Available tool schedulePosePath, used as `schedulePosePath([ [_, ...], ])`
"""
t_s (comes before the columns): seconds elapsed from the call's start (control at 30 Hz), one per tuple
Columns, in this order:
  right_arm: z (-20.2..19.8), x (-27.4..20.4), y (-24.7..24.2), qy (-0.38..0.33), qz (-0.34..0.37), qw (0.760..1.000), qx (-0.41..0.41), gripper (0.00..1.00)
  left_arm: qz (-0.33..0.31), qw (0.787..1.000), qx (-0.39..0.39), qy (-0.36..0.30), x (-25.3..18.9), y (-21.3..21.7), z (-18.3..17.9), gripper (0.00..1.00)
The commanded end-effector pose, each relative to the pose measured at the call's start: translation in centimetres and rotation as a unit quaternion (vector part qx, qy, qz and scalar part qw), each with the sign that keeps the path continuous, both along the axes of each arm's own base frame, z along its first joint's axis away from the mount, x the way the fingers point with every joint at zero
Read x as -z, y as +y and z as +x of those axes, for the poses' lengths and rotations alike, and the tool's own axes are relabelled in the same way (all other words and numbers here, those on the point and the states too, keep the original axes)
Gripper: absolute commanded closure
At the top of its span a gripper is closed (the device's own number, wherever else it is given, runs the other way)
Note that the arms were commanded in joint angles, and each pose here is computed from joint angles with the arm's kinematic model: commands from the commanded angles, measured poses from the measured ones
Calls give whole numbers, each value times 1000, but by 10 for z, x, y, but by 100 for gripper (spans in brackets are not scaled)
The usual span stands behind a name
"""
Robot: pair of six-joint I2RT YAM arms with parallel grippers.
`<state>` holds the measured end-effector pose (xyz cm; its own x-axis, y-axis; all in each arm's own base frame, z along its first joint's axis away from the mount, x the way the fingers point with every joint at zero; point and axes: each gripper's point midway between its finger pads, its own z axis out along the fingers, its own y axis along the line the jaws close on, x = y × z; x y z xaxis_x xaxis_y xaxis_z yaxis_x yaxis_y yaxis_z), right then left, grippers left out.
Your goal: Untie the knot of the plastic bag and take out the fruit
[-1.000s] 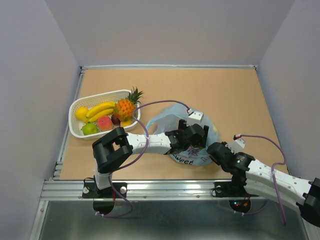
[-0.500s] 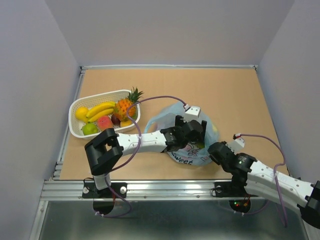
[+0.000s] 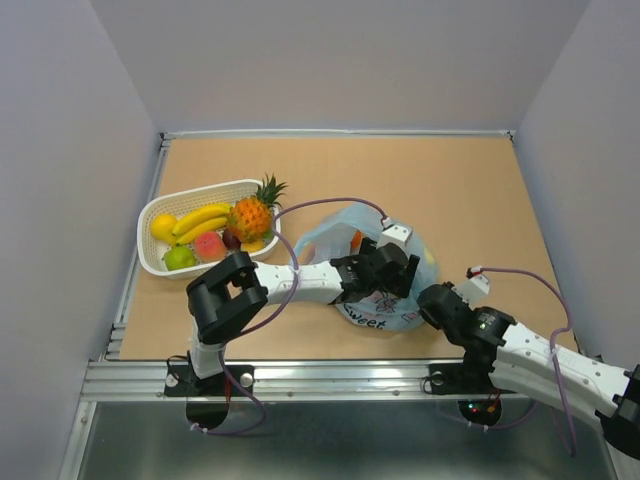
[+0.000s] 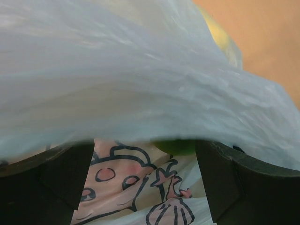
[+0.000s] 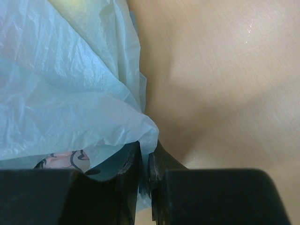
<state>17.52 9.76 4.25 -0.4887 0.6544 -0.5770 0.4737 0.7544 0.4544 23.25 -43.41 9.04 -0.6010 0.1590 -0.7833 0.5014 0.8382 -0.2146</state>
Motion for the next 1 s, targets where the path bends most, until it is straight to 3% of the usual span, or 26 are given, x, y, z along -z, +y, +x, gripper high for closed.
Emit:
schedulePosePath([
  [0.0, 11, -21, 8, -31, 26, 999, 7, 83, -47, 996, 73, -16, -26, -36, -7, 1],
  [0.4, 10, -21, 10, -27, 29, 999, -1, 83, -17, 995, 99, -19, 4, -67, 4, 1],
  [0.67, 7, -19, 10, -28, 39, 999, -3, 83, 20, 998, 56, 2, 37, -55, 12, 5],
  [0.8, 8, -21, 10, -31, 39, 999, -1, 83, 15, 999, 40, -5, 24, -43, 12, 26],
  [0.97, 9, -20, 8, -32, 36, 999, 2, 83, -12, 999, 26, -27, -26, -23, 10, 66],
])
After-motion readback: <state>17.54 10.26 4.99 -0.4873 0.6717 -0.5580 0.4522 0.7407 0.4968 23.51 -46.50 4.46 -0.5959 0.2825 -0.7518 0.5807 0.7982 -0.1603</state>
